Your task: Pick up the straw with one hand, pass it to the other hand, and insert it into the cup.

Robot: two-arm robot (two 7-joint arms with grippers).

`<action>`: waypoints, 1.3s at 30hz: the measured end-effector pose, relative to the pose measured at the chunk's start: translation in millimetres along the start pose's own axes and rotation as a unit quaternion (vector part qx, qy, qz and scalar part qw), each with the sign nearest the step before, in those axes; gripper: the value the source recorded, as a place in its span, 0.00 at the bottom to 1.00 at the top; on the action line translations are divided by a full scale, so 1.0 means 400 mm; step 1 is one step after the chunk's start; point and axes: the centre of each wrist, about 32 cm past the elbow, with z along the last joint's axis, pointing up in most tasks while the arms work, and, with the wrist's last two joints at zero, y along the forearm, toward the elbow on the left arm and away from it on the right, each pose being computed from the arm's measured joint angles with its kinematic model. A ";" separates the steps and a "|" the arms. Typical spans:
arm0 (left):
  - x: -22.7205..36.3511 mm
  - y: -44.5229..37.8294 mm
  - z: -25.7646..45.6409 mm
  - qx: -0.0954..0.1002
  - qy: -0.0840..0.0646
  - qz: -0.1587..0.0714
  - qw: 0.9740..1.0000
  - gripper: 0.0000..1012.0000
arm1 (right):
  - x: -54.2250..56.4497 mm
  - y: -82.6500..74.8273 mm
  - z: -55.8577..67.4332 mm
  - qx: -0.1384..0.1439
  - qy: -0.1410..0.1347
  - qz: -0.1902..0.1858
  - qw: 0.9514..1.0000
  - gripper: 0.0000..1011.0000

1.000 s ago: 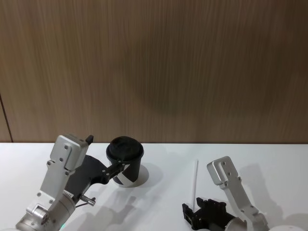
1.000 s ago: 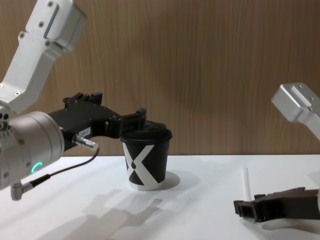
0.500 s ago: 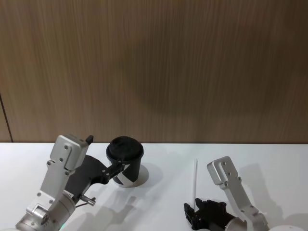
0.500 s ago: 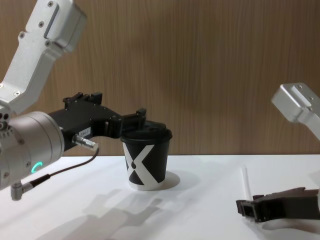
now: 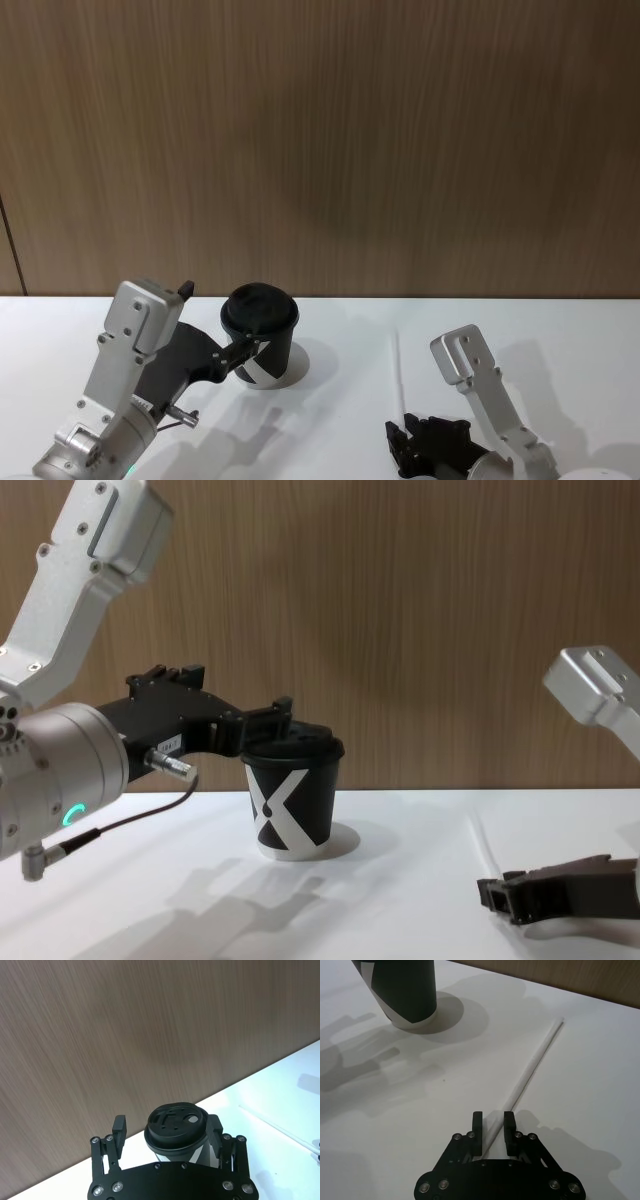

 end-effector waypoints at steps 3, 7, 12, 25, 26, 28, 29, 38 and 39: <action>0.000 0.000 0.000 0.000 0.000 0.000 1.000 0.99 | 0.000 0.000 0.000 0.000 0.000 0.000 1.000 0.23; 0.000 0.000 0.000 0.000 0.000 0.000 1.000 0.99 | 0.000 0.000 0.000 0.000 0.000 0.000 1.000 0.20; 0.000 0.000 0.000 0.000 0.000 0.000 1.000 0.99 | 0.000 0.000 0.000 0.000 0.000 0.000 1.000 0.18; 0.000 0.000 0.000 0.000 0.000 0.000 1.000 0.99 | 0.000 0.002 0.000 0.001 0.002 -0.001 1.000 0.10; 0.000 0.000 0.000 0.000 0.000 0.000 1.000 0.99 | 0.000 0.003 0.000 0.002 0.002 -0.001 1.000 0.09; 0.000 0.000 0.000 0.000 0.000 0.000 1.000 0.99 | 0.001 0.005 -0.001 0.003 0.003 -0.002 1.000 0.08; 0.000 0.000 0.000 0.000 0.000 0.000 1.000 0.99 | 0.001 0.005 -0.001 0.004 0.003 -0.003 1.000 0.08; 0.000 0.000 0.000 0.000 0.000 0.000 1.000 0.99 | 0.003 0.012 -0.007 0.017 -0.001 -0.011 1.000 0.02; 0.000 0.000 0.000 0.000 0.000 0.000 1.000 0.99 | 0.003 0.012 -0.007 0.018 -0.001 -0.013 1.000 0.02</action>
